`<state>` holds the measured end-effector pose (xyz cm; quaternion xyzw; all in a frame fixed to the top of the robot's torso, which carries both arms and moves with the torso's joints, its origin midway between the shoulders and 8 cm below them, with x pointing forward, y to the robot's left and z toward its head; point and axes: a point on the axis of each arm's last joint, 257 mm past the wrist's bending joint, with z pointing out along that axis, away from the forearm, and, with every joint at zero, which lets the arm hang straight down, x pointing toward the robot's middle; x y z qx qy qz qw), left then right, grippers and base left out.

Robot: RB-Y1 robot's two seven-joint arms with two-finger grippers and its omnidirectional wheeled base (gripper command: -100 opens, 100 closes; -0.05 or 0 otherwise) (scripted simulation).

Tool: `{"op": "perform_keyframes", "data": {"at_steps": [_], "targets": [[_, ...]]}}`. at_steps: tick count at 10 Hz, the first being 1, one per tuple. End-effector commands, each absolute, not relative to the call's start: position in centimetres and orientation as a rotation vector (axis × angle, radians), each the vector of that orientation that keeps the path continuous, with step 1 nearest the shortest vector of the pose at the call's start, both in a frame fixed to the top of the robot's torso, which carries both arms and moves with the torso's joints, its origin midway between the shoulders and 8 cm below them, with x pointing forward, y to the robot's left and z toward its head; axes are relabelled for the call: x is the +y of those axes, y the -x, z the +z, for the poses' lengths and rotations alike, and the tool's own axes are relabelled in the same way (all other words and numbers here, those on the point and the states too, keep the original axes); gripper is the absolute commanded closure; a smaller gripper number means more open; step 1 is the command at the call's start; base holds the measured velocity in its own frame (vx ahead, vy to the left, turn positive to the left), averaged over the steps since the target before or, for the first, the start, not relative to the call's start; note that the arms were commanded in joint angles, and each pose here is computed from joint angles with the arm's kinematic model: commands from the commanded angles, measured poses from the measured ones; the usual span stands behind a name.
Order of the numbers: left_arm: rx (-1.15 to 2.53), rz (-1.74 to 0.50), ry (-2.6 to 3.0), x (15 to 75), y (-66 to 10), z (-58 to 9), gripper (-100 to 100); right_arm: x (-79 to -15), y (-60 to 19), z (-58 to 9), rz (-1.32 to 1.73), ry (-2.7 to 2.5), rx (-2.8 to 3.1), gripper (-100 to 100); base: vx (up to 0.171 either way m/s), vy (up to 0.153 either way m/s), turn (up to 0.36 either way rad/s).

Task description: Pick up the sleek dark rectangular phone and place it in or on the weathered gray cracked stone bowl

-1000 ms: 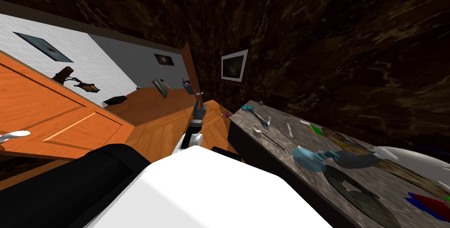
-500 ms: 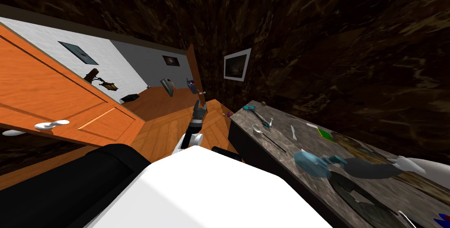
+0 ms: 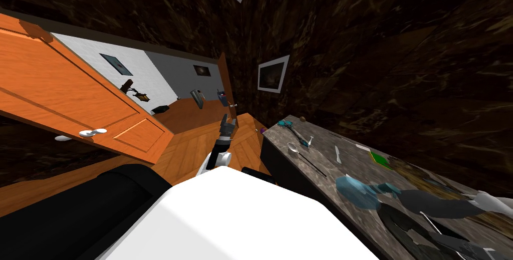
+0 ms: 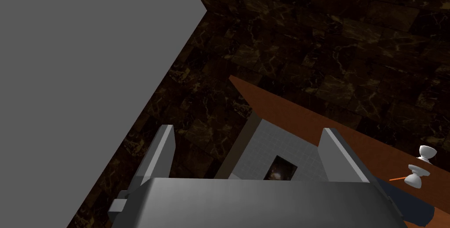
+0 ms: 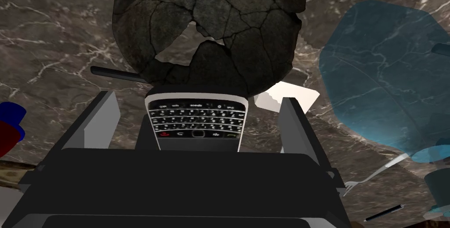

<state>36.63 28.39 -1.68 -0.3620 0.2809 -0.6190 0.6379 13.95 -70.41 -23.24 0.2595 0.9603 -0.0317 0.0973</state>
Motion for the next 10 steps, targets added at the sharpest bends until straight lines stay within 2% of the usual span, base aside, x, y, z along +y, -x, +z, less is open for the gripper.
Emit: {"op": "perform_keyframes", "data": {"at_steps": [1, 4, 5, 6, 10], "targets": [[0.641, -1.413, 0.826, 28.4, -36.6, -1.7, 0, -70.4, -14.0, -23.2, -0.094, -0.768, 2.843, -100, 0.0, 0.0, 0.0], [0.641, -1.413, 0.826, 28.4, -36.6, -1.7, 0, -70.4, -14.0, -23.2, -0.094, -0.768, 2.843, -100, 0.0, 0.0, 0.0], [0.641, -1.413, 0.826, 28.4, -36.6, -1.7, 0, -70.4, -14.0, -23.2, -0.094, -0.768, 2.843, 0, 0.0, 0.0, 0.0], [0.641, -1.413, 0.826, 28.4, -36.6, -1.7, 0, -70.3, -14.6, -21.9, -0.095, -0.765, 2.84, -100, -0.025, -0.002, -0.013], [0.641, -1.413, 0.826, 28.4, -36.6, -1.7, 0, -69.8, -16.1, -18.7, -0.098, -0.759, 2.832, -100, -0.046, -0.008, -0.014]]}}
